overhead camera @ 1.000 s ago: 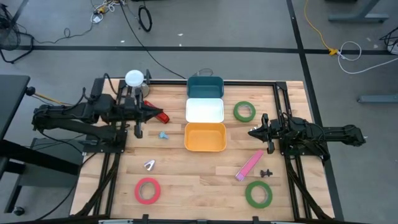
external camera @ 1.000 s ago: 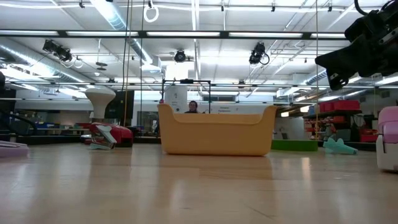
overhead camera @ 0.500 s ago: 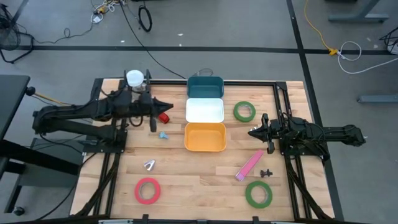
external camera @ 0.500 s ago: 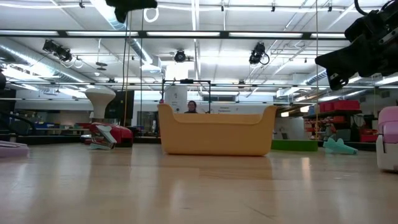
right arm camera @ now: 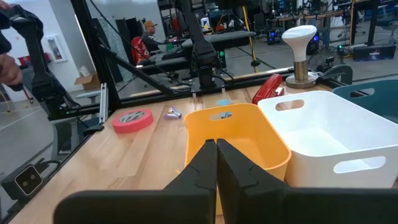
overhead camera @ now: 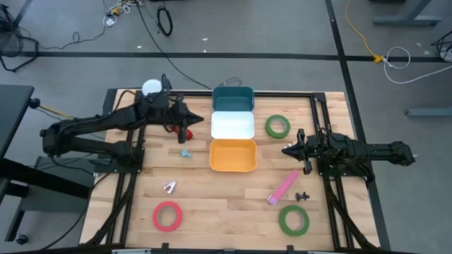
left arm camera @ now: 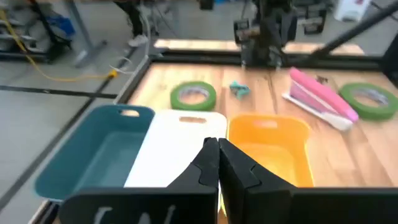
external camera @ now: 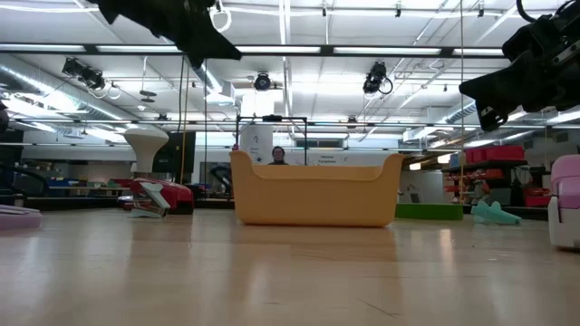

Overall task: Pick and place Stapler, Stapler remover, tape
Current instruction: Put the red stapler into the yellow bin

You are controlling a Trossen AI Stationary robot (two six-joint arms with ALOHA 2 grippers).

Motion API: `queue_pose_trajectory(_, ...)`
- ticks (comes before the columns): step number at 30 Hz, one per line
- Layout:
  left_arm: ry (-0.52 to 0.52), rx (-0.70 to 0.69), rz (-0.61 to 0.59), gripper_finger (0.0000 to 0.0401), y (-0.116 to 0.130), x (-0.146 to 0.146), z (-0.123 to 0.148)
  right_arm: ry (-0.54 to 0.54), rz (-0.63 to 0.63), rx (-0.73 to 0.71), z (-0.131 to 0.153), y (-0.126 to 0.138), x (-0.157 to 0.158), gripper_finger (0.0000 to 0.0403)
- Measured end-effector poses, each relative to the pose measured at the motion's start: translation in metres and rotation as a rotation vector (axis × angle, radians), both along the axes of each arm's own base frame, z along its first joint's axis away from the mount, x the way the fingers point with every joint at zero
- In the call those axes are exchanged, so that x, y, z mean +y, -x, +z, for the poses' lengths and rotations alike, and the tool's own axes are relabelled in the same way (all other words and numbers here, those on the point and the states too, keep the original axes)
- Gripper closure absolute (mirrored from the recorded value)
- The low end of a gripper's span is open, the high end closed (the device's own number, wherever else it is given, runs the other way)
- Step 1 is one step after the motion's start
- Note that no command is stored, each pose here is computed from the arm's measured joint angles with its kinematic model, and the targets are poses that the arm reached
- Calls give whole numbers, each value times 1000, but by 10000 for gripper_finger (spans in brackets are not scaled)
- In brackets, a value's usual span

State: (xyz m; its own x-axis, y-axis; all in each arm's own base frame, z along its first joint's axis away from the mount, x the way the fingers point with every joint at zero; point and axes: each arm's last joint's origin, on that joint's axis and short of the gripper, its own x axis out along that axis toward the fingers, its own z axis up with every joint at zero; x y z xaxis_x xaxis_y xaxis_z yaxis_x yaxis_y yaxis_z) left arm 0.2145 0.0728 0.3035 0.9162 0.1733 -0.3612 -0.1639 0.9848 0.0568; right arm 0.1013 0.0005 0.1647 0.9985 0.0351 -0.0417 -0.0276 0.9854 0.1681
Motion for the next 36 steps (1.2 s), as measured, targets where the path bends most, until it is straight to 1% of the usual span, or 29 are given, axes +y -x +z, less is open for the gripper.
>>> queue_pose_trajectory(3, -3, 34, -11, 398, -3, 8, -7, 0, 0, 1, 0, 0, 0, 396)
queue_pose_trajectory(7, -9, 117, -15, 398, -2, 16, -13, 0, 0, 0, 0, 0, 0, 396)
queue_pose_trajectory(9, -3, 182, -20, 398, -2, 19, -9, 0, 0, 0, 0, 0, 0, 396)
queue_pose_trajectory(14, -25, 341, -60, 398, -3, 25, 6, 0, 0, 0, 0, 0, 0, 396)
queue_pose_trajectory(18, -59, 427, -100, 398, -6, 27, 15, 0, 0, 0, 0, 0, 0, 396)
queue_pose_trajectory(20, -76, 462, -116, 398, -8, 29, 16, 0, 0, 0, 0, 0, 0, 396)
queue_pose_trajectory(23, -75, 497, -126, 398, -11, 30, 14, 0, -2, 1, 0, 0, 0, 396)
queue_pose_trajectory(27, -58, 568, -102, 398, -10, 31, 8, 0, -1, 0, 0, 0, 0, 396)
queue_pose_trajectory(31, -75, 719, -24, 395, -6, 33, -2, 0, 1, 0, 0, 0, 0, 396)
queue_pose_trajectory(33, -79, 809, 5, 382, -5, 34, -9, 0, 0, 0, 0, 0, 0, 396)
queue_pose_trajectory(36, -72, 912, 18, 350, -4, 36, -18, 0, 0, 0, 0, 0, 0, 396)
